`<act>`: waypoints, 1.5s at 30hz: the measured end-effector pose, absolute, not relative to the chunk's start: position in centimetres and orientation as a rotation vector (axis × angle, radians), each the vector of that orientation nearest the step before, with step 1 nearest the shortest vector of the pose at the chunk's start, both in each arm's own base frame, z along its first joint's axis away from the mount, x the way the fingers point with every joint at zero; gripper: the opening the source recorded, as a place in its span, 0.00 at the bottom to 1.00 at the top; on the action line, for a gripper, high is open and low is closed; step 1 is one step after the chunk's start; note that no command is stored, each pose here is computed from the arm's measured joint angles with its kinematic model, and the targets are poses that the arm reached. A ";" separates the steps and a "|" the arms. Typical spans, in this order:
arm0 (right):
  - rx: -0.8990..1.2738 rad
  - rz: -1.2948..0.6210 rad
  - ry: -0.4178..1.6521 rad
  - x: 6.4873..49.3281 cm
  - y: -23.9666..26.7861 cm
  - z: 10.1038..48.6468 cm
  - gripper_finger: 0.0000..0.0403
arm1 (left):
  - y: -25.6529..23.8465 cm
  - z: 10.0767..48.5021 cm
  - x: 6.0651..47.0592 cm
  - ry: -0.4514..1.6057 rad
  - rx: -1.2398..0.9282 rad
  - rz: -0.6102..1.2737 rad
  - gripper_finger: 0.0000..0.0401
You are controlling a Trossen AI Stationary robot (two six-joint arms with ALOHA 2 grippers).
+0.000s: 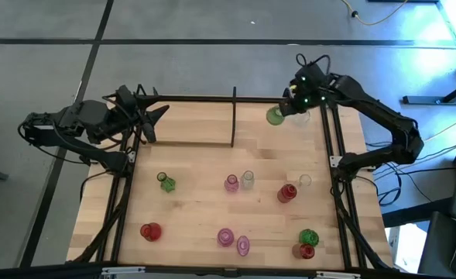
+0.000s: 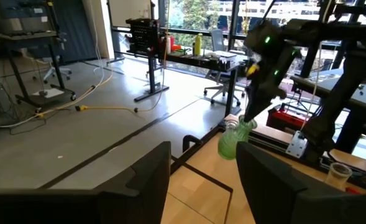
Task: Sort vases onto shelf
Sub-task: Put the top green vase on the shelf
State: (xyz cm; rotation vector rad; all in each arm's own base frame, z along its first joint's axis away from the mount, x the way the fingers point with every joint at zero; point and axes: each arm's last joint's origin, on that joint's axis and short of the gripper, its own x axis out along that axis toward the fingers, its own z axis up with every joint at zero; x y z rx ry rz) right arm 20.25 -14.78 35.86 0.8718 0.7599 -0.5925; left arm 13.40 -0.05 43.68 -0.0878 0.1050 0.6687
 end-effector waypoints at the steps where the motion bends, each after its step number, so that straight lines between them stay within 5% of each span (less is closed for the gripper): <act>1: 0.858 -0.578 0.741 20.5 -14.6 36.6 0.00 | 0.0 43.7 13.4 0.105 -0.087 0.674 0.43; 9: 0.770 -0.417 0.552 24.2 -14.4 42.3 0.00 | 0.0 43.7 13.4 0.105 -0.085 0.679 0.43; 17: 0.701 -0.239 0.558 32.0 -16.0 43.9 0.00 | 0.4 43.7 13.4 0.103 -0.087 0.710 0.43; 30: 0.740 -0.232 0.731 37.0 -19.9 39.2 0.00 | 0.4 43.7 13.4 0.095 -0.114 0.700 0.43; 45: 0.718 -0.110 0.780 40.6 -15.9 37.6 0.00 | 0.4 43.7 13.4 0.095 -0.114 0.700 0.43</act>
